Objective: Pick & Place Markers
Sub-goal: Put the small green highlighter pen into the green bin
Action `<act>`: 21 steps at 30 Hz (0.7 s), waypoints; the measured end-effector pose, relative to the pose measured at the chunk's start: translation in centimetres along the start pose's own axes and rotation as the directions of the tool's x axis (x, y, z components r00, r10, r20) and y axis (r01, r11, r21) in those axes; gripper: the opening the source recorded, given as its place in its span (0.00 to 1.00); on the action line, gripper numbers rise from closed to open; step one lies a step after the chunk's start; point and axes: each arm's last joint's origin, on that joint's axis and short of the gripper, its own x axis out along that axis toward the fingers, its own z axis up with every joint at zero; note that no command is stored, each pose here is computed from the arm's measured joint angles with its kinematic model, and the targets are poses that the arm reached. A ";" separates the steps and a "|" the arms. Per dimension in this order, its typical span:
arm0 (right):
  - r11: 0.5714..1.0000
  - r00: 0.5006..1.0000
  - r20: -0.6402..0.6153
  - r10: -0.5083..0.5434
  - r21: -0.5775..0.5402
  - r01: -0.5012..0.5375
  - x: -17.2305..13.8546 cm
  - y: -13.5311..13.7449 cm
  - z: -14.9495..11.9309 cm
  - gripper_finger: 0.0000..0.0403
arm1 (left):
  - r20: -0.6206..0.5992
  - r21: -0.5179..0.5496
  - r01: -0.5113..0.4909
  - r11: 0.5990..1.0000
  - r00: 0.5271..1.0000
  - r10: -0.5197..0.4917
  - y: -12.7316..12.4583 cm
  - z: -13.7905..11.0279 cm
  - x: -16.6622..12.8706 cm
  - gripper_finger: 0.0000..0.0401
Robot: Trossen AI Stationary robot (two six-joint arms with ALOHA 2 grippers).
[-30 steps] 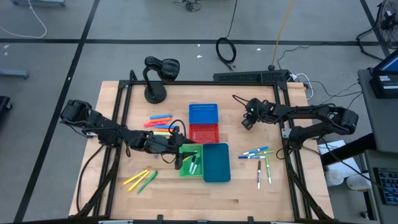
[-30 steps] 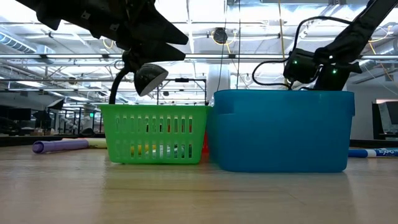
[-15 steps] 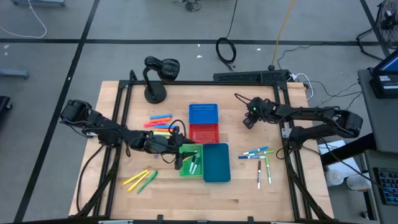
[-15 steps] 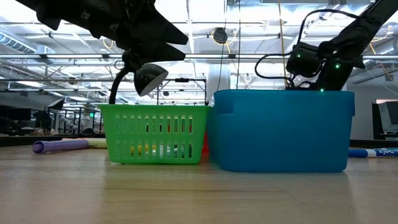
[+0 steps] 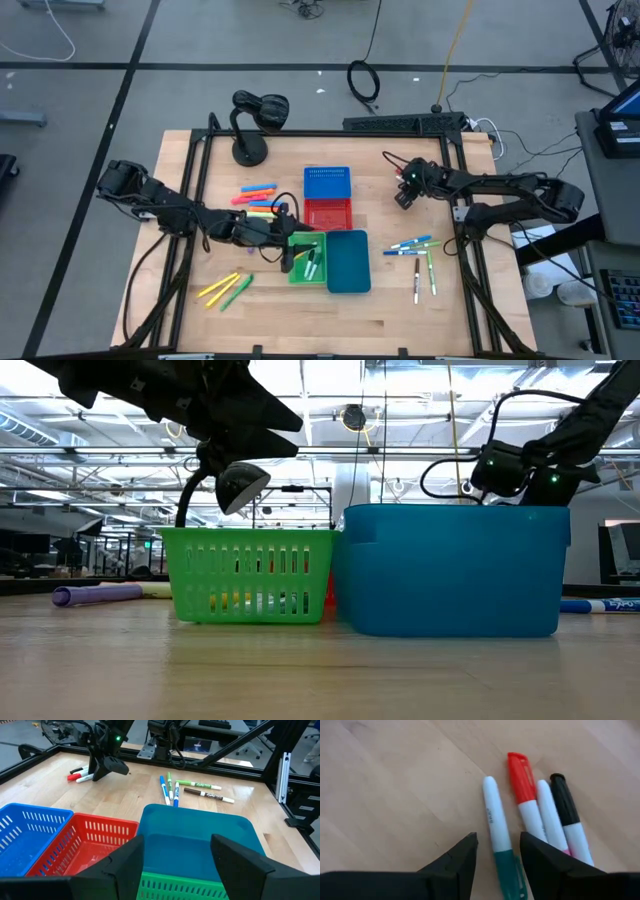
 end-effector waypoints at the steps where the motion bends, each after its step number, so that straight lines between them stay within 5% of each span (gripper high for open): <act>1: 1.000 1.000 0.002 0.021 0.000 -0.021 0.0 0.1 0.0 0.35 | 0.000 0.000 0.000 1.000 1.000 0.000 0.0 0.0 0.0 0.59; 8: 0.993 0.993 -0.024 0.115 -0.010 -0.115 0.0 0.3 -0.1 0.30 | 0.000 0.000 0.000 1.000 1.000 0.000 0.0 0.0 0.0 0.58; 17: 0.989 0.990 -0.047 0.133 -0.065 -0.135 0.0 0.4 -0.3 0.06 | 0.000 0.000 0.000 1.000 1.000 0.000 0.0 0.0 0.0 0.58; 21: 0.987 0.990 -0.044 0.138 -0.080 -0.141 0.0 0.4 -0.3 0.06 | 0.000 0.000 0.000 1.000 1.000 0.000 0.0 0.0 0.0 0.58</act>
